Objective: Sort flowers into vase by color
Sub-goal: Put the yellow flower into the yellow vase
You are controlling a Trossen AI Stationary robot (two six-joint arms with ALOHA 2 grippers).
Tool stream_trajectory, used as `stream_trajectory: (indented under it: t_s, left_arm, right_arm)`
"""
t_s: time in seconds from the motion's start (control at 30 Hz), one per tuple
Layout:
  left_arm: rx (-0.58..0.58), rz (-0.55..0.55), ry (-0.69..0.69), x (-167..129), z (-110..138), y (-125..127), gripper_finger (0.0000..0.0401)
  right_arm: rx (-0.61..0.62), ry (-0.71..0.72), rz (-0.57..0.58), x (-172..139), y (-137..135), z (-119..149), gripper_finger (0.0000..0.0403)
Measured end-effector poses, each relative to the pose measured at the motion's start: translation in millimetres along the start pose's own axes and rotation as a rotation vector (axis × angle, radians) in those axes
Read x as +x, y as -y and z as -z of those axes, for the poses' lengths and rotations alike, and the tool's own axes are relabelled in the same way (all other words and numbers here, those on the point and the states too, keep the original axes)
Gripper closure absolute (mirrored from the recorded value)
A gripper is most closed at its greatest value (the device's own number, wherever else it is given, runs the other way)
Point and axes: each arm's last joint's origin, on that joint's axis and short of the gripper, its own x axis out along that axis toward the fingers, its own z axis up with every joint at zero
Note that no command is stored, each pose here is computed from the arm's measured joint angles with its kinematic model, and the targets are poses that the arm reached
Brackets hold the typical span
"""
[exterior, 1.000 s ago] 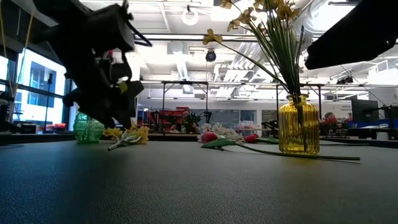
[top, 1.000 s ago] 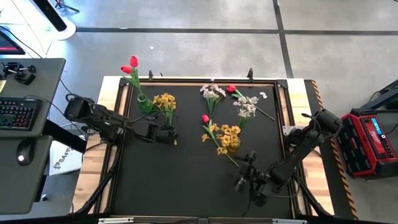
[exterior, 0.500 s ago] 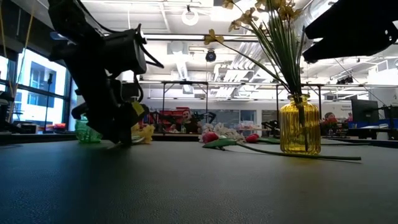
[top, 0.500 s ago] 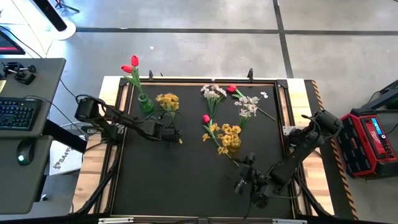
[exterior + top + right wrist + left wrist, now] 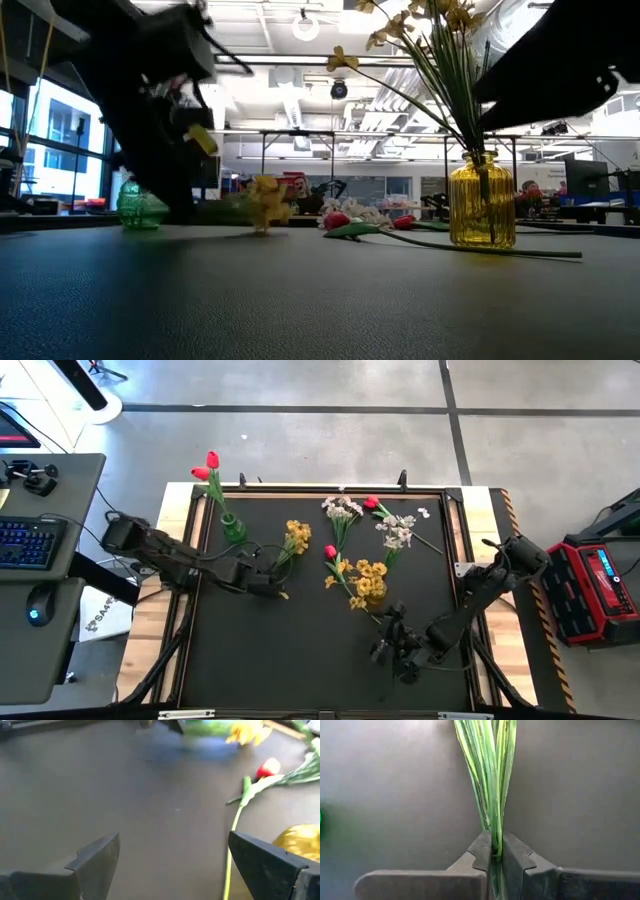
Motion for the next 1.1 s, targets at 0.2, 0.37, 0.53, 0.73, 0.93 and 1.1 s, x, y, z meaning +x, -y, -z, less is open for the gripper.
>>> stream_trajectory:
  t_s: [0.2,0.37,0.53,0.73,0.93,1.1]
  left_arm:
    - [0.010,0.143,0.194,-54,3,3,0.0397]
    - [0.103,0.312,0.418,-105,13,8,0.0398]
    - [0.315,0.456,0.624,-138,17,26,0.0399]
    - [0.505,0.513,0.861,-154,17,55,0.0400]
    - [0.604,0.517,1.010,-145,20,82,0.0400]
    - [0.618,0.554,1.087,-138,21,94,0.0400]
  right_arm:
    - [-0.013,0.019,-0.080,12,-5,-16,0.0046]
    - [-0.111,0.171,-0.288,6,-25,-38,0.0046]
    - [-0.055,0.289,-0.423,6,-30,-60,0.0046]
    - [0.000,0.346,-0.342,17,-21,-72,0.0046]
    - [-0.029,0.439,-0.334,19,-19,-85,0.0046]
    - [-0.126,0.538,-0.424,13,-22,-94,0.0046]
